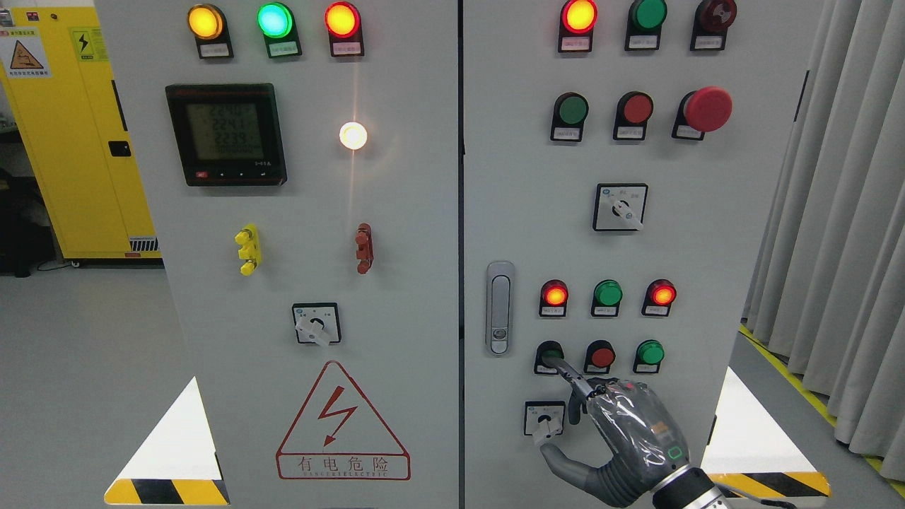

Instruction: Press green start button

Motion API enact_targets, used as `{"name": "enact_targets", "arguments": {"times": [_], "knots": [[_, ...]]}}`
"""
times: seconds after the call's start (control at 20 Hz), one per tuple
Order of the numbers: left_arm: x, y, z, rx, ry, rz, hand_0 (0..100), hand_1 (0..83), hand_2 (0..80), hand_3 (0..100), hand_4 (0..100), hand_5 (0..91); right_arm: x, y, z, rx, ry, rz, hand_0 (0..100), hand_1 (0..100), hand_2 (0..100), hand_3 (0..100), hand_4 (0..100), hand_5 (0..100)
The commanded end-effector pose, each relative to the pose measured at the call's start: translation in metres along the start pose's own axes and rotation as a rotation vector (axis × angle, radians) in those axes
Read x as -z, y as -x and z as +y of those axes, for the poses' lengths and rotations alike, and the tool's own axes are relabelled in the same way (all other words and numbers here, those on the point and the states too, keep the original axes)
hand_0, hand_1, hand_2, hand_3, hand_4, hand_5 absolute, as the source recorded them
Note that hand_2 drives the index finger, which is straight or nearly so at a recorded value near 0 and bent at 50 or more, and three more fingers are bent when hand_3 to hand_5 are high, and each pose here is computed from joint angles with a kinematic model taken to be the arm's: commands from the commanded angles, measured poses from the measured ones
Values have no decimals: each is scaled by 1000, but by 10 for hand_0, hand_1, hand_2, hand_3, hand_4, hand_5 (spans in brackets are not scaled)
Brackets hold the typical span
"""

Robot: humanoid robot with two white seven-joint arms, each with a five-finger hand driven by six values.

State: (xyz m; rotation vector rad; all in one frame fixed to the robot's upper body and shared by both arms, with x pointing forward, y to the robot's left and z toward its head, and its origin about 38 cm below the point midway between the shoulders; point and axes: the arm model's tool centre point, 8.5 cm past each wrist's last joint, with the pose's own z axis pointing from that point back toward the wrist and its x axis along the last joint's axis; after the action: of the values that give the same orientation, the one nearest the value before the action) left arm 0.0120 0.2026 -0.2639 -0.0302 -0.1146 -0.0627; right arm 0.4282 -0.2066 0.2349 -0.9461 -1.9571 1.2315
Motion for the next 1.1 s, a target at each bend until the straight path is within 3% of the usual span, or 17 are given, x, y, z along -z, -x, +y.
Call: {"name": "enact_targets", "arguments": {"times": [0.0,0.35,0.75,0.9,0.95,1.0,1.05], "knots": [[2,-28,0,5,5,-55,120,556,0,0,0,0,1,5,6,15,-16,20,334,583,0,696,701,615],[2,-28,0,3,5,-55,120,556,0,0,0,0,-4,-6,-2,39,36,4,356,578,0,685,695,614],[2,-28,0,5,5,-55,120,556,0,0,0,0,-36,-26,3,324,95,-46,393,559,0,691,685,558],[2,-28,0,3,5,-55,120,556,0,0,0,0,-43,-33,0,528,148,-82,389,559,0,688,660,495],[2,-28,0,5,5,-55,120,556,0,0,0,0,-44,-40,2,612,141,-110,387,559,0,612,579,402],[2,-28,0,3,5,-55,120,556,0,0,0,0,-46,-45,2,687,133,-139,387,559,0,612,579,402],[2,-28,0,5,5,-55,120,556,0,0,0,0,-47,-50,0,750,128,-163,389,559,0,259,247,177]]}}
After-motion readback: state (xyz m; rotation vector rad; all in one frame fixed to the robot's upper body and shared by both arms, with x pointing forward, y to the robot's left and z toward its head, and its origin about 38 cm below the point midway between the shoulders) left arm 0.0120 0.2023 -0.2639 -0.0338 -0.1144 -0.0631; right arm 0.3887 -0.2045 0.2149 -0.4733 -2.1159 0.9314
